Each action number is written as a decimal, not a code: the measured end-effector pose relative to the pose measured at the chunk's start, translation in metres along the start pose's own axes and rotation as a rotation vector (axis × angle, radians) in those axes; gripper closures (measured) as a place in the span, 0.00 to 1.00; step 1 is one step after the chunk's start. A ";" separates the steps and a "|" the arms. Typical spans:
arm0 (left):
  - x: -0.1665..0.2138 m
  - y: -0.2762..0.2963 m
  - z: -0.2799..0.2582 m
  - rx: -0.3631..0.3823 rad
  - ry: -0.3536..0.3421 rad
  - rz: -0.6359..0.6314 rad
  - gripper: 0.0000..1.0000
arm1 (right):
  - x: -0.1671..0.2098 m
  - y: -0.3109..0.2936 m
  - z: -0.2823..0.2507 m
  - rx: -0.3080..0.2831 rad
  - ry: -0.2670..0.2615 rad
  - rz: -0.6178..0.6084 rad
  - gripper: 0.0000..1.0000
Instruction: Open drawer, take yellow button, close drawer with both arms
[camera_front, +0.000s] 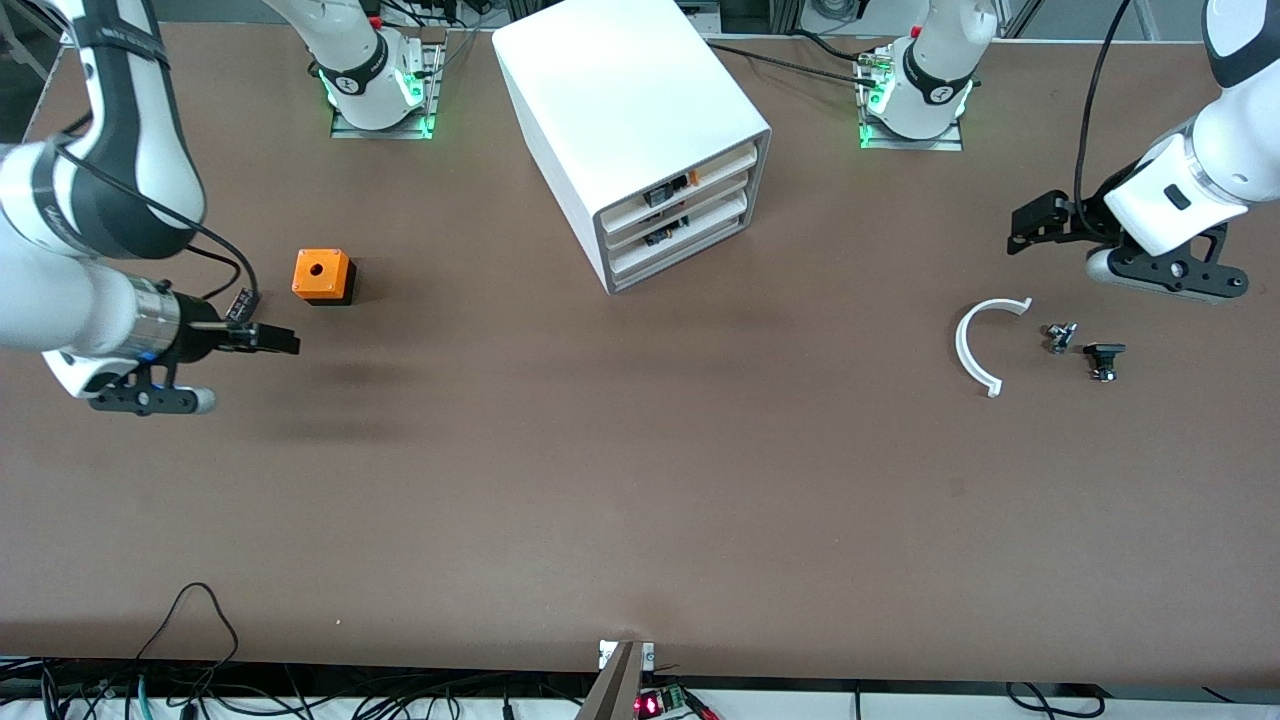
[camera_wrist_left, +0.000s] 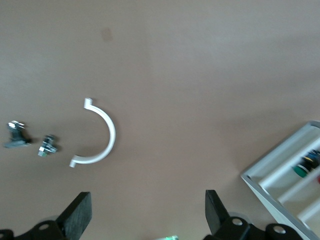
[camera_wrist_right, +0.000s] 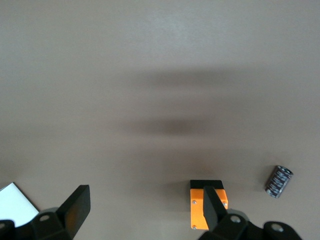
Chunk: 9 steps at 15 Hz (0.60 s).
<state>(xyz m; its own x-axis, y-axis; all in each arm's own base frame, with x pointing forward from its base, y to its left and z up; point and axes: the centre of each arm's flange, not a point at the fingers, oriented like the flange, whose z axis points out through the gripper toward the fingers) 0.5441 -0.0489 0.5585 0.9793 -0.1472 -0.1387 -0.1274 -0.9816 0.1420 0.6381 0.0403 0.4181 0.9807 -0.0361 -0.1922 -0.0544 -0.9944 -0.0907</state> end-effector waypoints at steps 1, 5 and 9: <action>-0.001 0.003 0.005 -0.025 -0.033 0.000 0.00 | 0.001 -0.007 0.005 -0.003 -0.003 0.013 0.00; -0.005 0.017 0.021 -0.127 -0.132 0.025 0.00 | -0.004 -0.052 0.013 -0.025 -0.006 0.088 0.00; -0.002 0.033 0.040 -0.271 -0.194 0.183 0.00 | -0.012 -0.092 0.016 -0.035 -0.002 0.214 0.00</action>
<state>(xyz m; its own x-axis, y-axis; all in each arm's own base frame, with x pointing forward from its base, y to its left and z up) 0.5312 -0.0862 0.5248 0.8928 -0.3630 -0.2668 -0.2258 -0.8731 0.4321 0.6283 0.1336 0.4128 0.9472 -0.2465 -0.2051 -0.2545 -0.9670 -0.0133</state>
